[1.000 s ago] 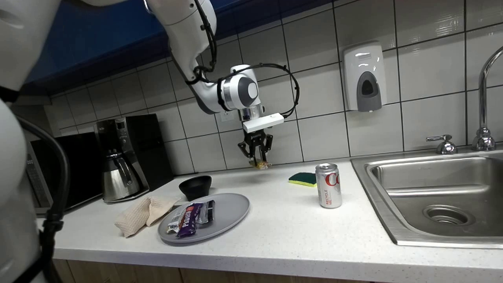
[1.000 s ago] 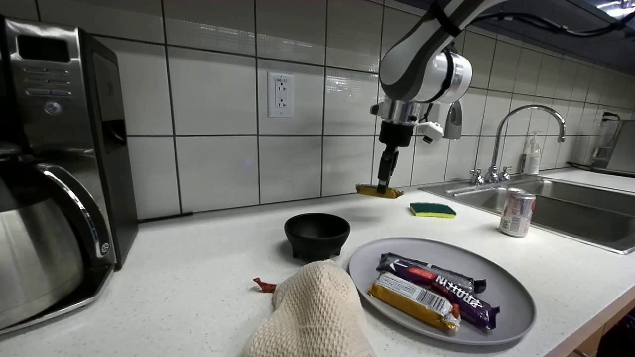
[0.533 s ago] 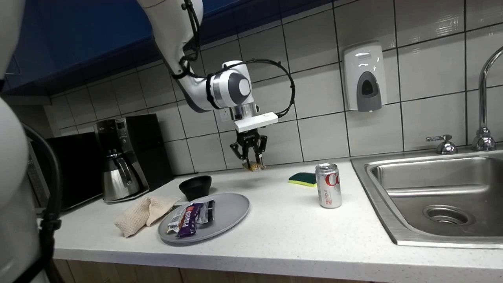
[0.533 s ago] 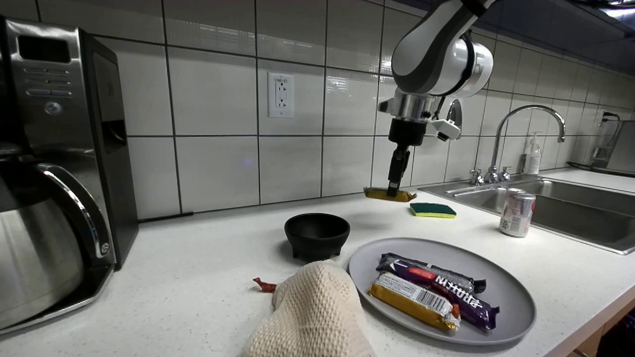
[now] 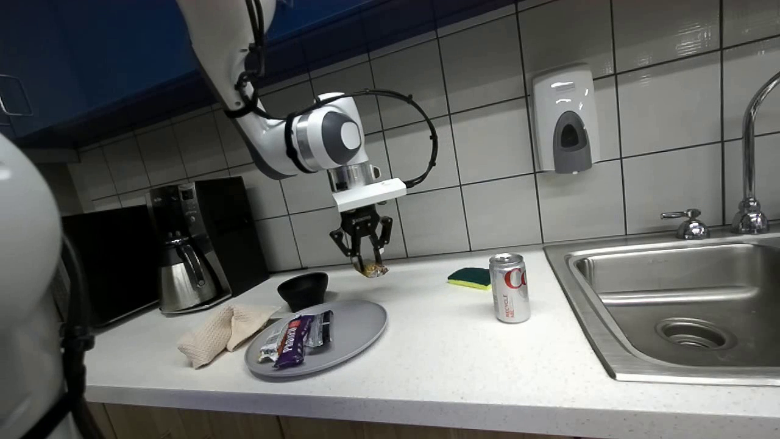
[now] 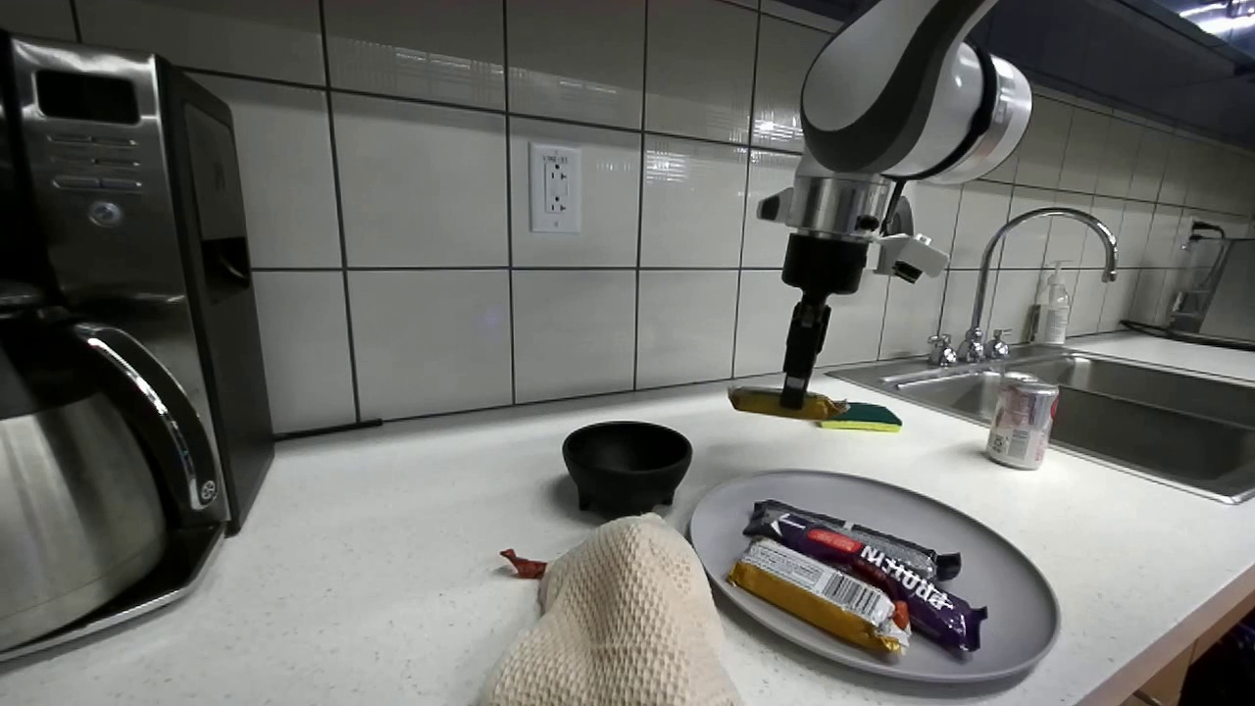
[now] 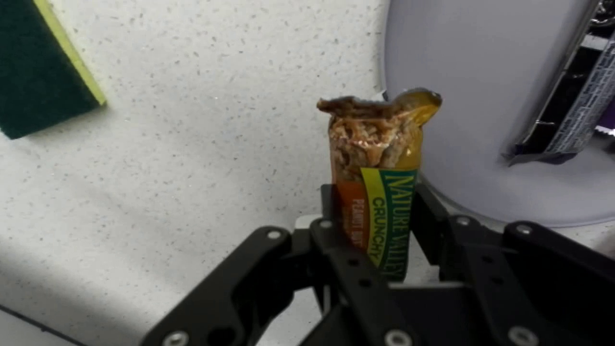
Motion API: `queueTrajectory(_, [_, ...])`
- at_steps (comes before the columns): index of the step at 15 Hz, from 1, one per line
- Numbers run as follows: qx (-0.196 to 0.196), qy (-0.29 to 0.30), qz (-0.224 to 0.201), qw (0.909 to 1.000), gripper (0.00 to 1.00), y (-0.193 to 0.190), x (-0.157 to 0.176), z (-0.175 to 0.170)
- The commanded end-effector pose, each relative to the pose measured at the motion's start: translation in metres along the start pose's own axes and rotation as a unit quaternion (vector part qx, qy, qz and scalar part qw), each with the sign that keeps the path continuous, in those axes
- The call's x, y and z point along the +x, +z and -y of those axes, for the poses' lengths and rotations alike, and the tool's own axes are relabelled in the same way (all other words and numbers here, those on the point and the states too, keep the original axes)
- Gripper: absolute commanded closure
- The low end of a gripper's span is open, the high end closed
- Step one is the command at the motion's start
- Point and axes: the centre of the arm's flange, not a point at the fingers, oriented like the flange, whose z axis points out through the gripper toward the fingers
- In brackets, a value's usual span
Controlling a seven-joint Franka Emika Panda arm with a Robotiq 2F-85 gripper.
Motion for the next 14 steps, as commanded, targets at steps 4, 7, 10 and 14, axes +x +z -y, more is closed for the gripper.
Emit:
queueTrajectory(4, [-0.009,0.026,0.000,0.9996,0.85,-0.019,-0.018,0.058])
queueTrajectory(7, [-0.011,0.044,0.006,0.9990,0.85,-0.018,-0.027,0.073])
queueTrajectory(10, [-0.013,0.065,0.010,0.9978,0.85,-0.019,-0.037,0.082])
queueTrajectory(14, [-0.019,0.098,0.014,0.9949,0.85,-0.019,-0.048,0.089])
